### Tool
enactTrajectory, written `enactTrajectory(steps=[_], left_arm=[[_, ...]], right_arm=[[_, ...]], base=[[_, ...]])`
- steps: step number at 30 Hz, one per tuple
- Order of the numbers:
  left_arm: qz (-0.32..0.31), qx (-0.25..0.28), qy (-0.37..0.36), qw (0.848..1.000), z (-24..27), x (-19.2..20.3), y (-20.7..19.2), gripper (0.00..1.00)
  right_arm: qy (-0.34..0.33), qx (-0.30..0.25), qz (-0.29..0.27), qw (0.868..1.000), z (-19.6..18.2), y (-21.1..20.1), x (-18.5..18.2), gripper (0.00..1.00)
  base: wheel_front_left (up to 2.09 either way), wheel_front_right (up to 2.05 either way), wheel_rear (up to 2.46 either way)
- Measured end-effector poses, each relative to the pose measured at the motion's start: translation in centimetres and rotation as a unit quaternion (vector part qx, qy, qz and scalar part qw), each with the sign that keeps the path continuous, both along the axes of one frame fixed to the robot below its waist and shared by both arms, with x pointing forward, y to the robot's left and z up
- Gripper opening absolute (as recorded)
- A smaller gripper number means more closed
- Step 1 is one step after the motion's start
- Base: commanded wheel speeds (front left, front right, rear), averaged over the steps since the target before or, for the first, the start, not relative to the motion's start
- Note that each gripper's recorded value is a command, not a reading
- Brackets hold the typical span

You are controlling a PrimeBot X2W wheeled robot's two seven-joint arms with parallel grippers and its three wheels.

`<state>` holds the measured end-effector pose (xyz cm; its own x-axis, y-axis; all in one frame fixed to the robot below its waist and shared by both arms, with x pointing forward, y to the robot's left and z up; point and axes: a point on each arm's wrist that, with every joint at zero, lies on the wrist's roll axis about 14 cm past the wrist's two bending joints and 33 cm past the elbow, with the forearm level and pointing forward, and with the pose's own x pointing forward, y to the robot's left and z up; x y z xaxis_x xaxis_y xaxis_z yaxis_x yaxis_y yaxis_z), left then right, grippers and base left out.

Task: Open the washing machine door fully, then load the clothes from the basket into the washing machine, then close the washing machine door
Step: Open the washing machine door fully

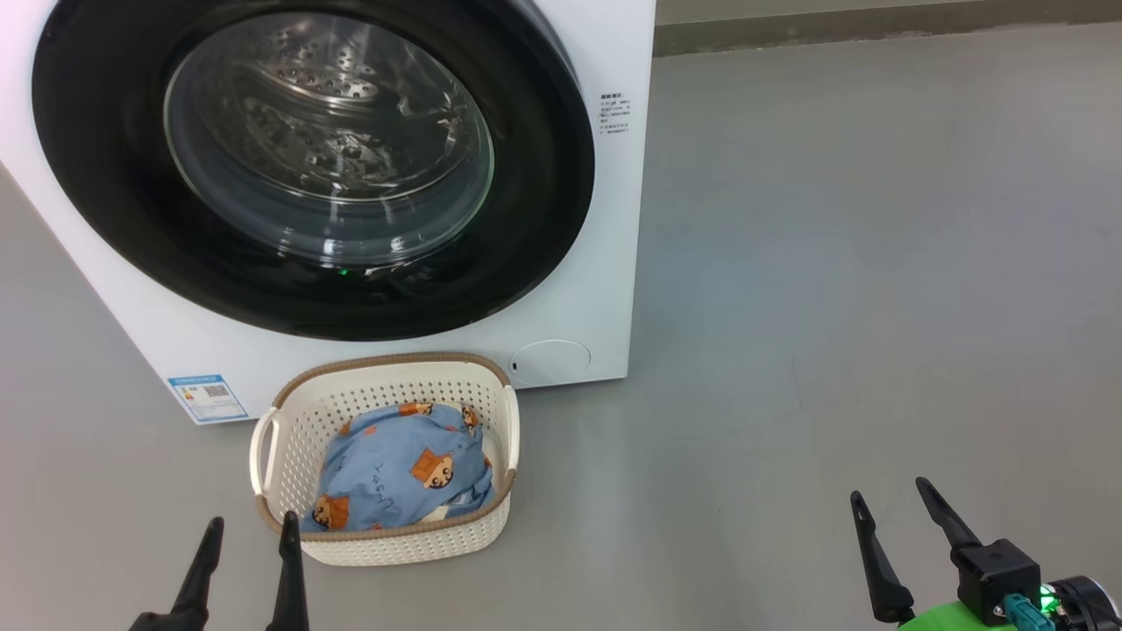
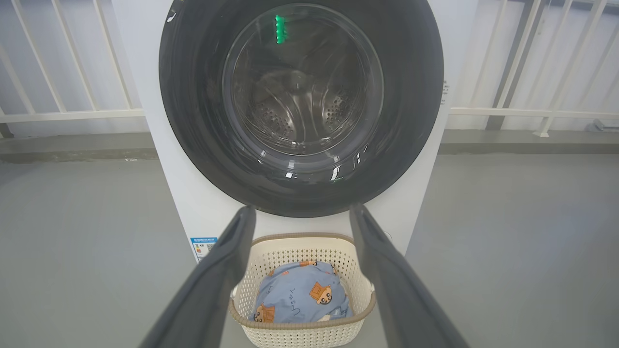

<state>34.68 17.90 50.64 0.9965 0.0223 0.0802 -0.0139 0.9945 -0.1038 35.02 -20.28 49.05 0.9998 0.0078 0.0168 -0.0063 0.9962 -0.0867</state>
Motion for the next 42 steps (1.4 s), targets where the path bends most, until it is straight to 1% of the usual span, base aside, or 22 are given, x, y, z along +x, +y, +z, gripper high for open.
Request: enactTrajectory(steps=[11,13,16,17,18,19,21,22,24,27,30,31,33,37,39,41,42], left_arm=[[0.001,0.0,0.004,1.0,-0.2,0.2,0.1,1.0],[0.001,0.0,0.005,1.0,-0.3,0.2,0.1,1.0],[0.001,0.0,0.008,1.0,-0.5,0.2,0.1,1.0],[0.001,0.0,0.009,1.0,-0.5,0.3,0.1,1.0],[0.001,0.0,0.01,1.0,-0.6,0.3,0.1,1.0],[0.001,0.0,0.011,1.0,-0.7,0.3,0.1,1.0],[0.004,0.0,0.014,1.0,-0.9,0.4,0.3,1.0],[0.005,0.0,0.014,1.0,-0.9,0.4,0.4,1.0],[0.009,0.001,0.016,1.0,-1.0,0.6,0.7,1.0],[0.014,0.002,0.023,1.0,-1.4,0.8,1.0,1.0],[0.016,0.005,0.033,0.999,-2.1,1.1,1.3,1.0],[0.017,0.006,0.035,0.999,-2.2,1.3,1.3,1.0],[0.02,0.009,0.043,0.999,-2.8,1.7,1.6,1.0],[0.018,0.013,0.055,0.998,-3.6,2.1,1.6,1.0],[0.018,0.015,0.061,0.998,-4.0,2.4,1.6,1.0],[0.017,0.015,0.067,0.997,-4.4,2.6,1.7,1.0],[0.017,0.017,0.069,0.997,-4.6,2.6,1.7,1.0]], right_arm=[[-0.005,0.013,-0.006,1.0,0.3,-0.3,0.1,1.0],[-0.008,0.025,-0.01,1.0,0.4,-0.4,0.1,1.0],[-0.013,0.058,-0.026,0.998,0.5,-1.3,0.1,0.99],[-0.014,0.069,-0.033,0.997,0.4,-1.6,0.0,0.89],[-0.014,0.084,-0.042,0.996,0.3,-2.1,0.0,0.73],[-0.014,0.098,-0.051,0.994,0.2,-2.6,0.0,0.55],[-0.015,0.112,-0.067,0.991,0.0,-3.5,0.0,0.38],[-0.018,0.126,-0.078,0.989,0.1,-4.1,0.1,0.28],[-0.026,0.142,-0.096,0.985,0.2,-5.2,0.3,0.0],[-0.04,0.17,-0.122,0.977,0.6,-6.8,0.9,0.0],[-0.052,0.205,-0.146,0.966,0.7,-8.2,1.6,0.0],[-0.056,0.22,-0.154,0.962,0.6,-8.6,1.8,0.0],[-0.066,0.277,-0.176,0.942,0.2,-9.7,2.3,0.0],[-0.08,0.384,-0.204,0.897,-1.1,-10.6,3.1,0.0],[-0.089,0.451,-0.218,0.861,-1.8,-10.9,3.6,0.0],[-0.091,0.502,-0.226,0.83,-2.6,-11.3,4.0,0.0],[-0.09,0.53,-0.228,0.812,-3.0,-11.6,4.1,0.0]], base=[[0.0,0.0,0.0],[0.0,0.0,0.0],[0.0,0.0,0.0],[0.0,0.0,0.0],[0.0,0.0,0.0],[0.0,0.0,0.0],[0.0,0.0,0.0],[0.0,0.0,0.0],[0.0,0.0,0.0],[0.0,0.0,0.0],[0.0,0.0,0.0],[0.0,0.0,0.0],[0.0,0.0,0.0],[0.0,0.0,0.0],[0.0,0.0,0.0],[0.0,0.0,0.0],[0.0,0.0,0.0]])
